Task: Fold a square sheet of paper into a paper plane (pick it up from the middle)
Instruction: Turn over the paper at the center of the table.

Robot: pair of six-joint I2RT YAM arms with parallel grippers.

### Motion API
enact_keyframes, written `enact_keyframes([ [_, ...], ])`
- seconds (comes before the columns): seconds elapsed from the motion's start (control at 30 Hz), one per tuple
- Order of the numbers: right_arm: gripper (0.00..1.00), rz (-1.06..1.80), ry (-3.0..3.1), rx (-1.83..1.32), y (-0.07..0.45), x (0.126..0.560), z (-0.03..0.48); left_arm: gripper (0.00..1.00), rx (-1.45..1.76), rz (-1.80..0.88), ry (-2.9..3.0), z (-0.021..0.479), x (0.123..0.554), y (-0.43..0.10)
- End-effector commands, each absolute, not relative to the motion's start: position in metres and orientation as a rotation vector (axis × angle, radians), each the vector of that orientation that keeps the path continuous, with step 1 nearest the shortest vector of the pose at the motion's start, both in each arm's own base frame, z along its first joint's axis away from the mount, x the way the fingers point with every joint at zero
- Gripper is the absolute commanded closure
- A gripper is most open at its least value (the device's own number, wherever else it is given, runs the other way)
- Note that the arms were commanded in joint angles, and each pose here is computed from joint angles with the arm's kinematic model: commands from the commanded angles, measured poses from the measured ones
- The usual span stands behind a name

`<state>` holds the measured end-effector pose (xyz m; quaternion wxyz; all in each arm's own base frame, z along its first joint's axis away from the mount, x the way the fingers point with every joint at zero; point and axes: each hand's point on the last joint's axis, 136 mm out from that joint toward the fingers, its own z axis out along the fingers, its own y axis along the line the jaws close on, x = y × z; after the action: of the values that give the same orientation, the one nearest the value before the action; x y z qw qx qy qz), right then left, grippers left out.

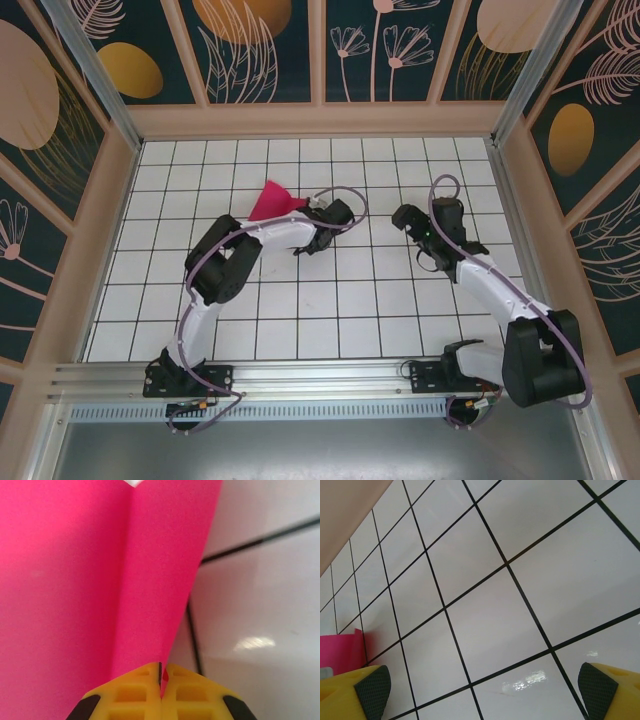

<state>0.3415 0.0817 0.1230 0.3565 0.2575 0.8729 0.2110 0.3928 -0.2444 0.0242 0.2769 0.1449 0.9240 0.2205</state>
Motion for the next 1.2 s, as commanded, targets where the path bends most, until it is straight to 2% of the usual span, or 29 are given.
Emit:
enact_keyframes([
  [0.0,0.01,0.504,2.255,0.690,0.070,0.334,0.121,0.93,0.371,0.505,2.521,0.015,0.393,-0.257],
  [0.1,0.01,0.508,2.254,0.697,0.068,0.332,0.120,0.85,0.368,0.469,2.541,0.014,0.391,-0.261],
  [0.2,0.01,0.517,2.250,0.702,0.067,0.333,0.122,0.65,0.403,0.280,2.590,0.025,0.382,-0.283],
  [0.4,0.02,0.548,2.249,0.670,0.072,0.337,0.129,0.39,0.428,-0.393,2.516,0.104,0.353,-0.343],
  [0.53,0.03,0.600,2.274,0.613,0.084,0.345,0.132,0.28,0.394,-0.579,2.424,0.147,0.347,-0.349],
  [0.73,0.12,0.701,2.343,0.488,0.127,0.357,0.132,0.15,0.120,-0.642,2.353,0.167,0.368,-0.291],
  [0.8,0.19,0.744,2.374,0.405,0.158,0.361,0.131,0.10,-0.012,-0.625,2.351,0.162,0.374,-0.260],
  [0.9,0.36,0.807,2.423,0.253,0.213,0.367,0.128,0.04,-0.158,-0.594,2.361,0.148,0.378,-0.220],
  [1.1,0.53,0.919,2.495,-0.004,0.322,0.377,0.113,0.01,-0.405,-0.572,2.399,0.112,0.371,-0.160],
  [1.17,0.56,0.945,2.517,-0.053,0.347,0.380,0.106,0.02,-0.486,-0.558,2.389,0.105,0.368,-0.141],
])
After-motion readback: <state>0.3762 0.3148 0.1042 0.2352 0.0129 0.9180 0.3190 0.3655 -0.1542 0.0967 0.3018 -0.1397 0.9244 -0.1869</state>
